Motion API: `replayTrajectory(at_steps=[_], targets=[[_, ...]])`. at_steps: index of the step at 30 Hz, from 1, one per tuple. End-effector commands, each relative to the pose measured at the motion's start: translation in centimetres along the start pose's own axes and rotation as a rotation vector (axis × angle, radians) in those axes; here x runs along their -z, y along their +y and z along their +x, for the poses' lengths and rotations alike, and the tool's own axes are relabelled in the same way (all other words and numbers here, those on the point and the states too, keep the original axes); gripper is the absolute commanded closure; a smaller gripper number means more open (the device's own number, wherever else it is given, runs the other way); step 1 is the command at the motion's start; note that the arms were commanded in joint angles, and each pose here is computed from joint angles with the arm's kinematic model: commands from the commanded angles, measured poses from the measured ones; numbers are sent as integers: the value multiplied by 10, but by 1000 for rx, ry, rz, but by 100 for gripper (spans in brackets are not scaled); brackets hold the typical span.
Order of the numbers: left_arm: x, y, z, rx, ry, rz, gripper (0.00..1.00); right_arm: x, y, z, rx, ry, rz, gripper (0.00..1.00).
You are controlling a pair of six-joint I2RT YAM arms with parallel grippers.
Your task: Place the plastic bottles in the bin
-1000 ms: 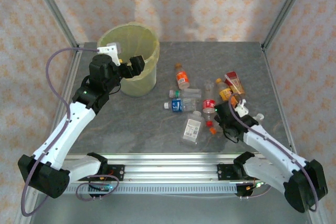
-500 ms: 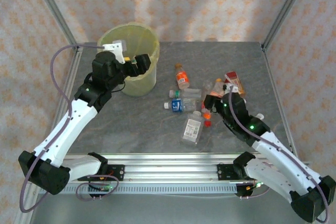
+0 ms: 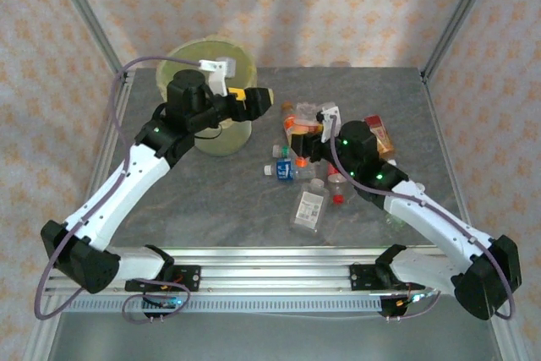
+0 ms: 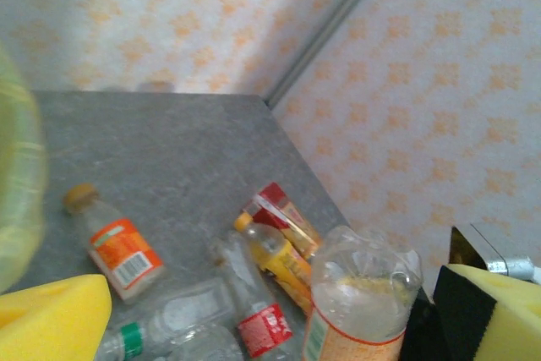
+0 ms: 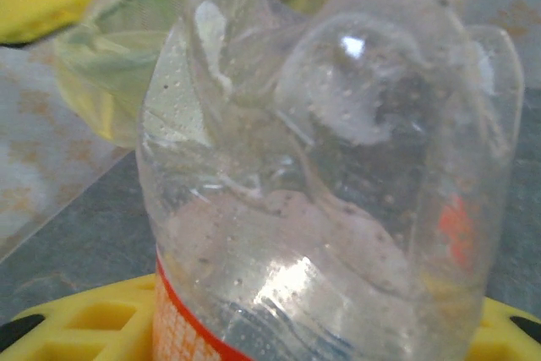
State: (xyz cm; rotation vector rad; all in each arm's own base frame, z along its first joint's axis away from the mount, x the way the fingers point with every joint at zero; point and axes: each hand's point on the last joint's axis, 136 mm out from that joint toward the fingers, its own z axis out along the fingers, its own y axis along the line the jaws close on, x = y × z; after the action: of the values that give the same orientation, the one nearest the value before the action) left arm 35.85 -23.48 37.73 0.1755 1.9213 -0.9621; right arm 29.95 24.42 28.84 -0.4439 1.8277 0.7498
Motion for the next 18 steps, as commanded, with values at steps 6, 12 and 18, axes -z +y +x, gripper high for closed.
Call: replayTrajectory(at_steps=[6,12,18], targets=[[7,-19,-10,-14,-27,31,0,-7,42,-72,59,-166,-174,52],[48,0,-34,-46,-191,-139,0,-45,45,-113,65,-166,-158,51],[75,27,-43,-47,-277,-323,0,-92,36,-158,9,-209,-102,51]])
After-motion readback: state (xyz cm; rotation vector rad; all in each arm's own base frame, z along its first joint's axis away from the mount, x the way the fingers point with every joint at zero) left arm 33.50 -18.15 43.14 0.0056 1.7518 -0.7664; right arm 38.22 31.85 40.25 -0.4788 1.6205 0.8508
